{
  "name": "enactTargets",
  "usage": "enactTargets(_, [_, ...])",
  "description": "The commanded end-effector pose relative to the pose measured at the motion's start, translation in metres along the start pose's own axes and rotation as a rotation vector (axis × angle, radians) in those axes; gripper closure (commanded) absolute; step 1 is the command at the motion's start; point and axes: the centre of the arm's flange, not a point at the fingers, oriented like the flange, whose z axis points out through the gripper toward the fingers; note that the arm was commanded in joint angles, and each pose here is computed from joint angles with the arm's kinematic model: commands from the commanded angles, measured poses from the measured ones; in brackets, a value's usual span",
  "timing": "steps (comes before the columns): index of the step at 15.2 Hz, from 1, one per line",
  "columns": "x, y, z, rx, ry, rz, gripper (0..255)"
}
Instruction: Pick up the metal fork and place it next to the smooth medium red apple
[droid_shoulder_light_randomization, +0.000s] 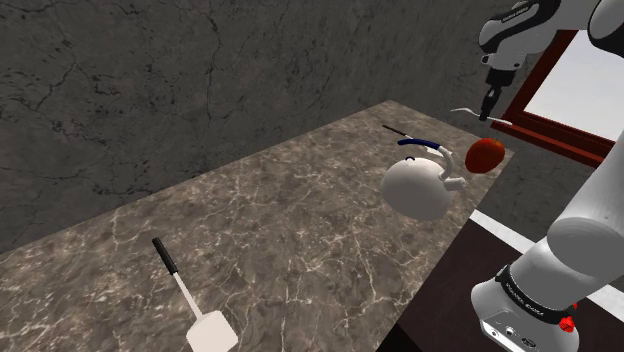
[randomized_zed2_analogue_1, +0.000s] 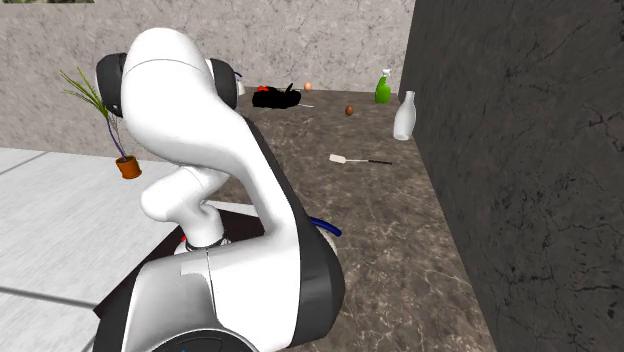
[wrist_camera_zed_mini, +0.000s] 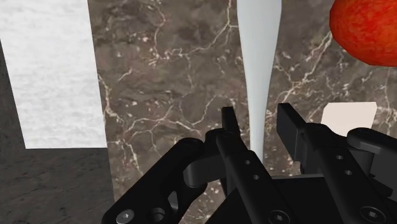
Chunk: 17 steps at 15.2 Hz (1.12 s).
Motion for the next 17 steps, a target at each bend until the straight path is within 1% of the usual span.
enactTargets(1, [0.002,0.001,0.010,-0.001,0.001,0.000,255])
enactTargets(17, [0.014,0.002,0.093,-0.001,0.001,0.000,255])
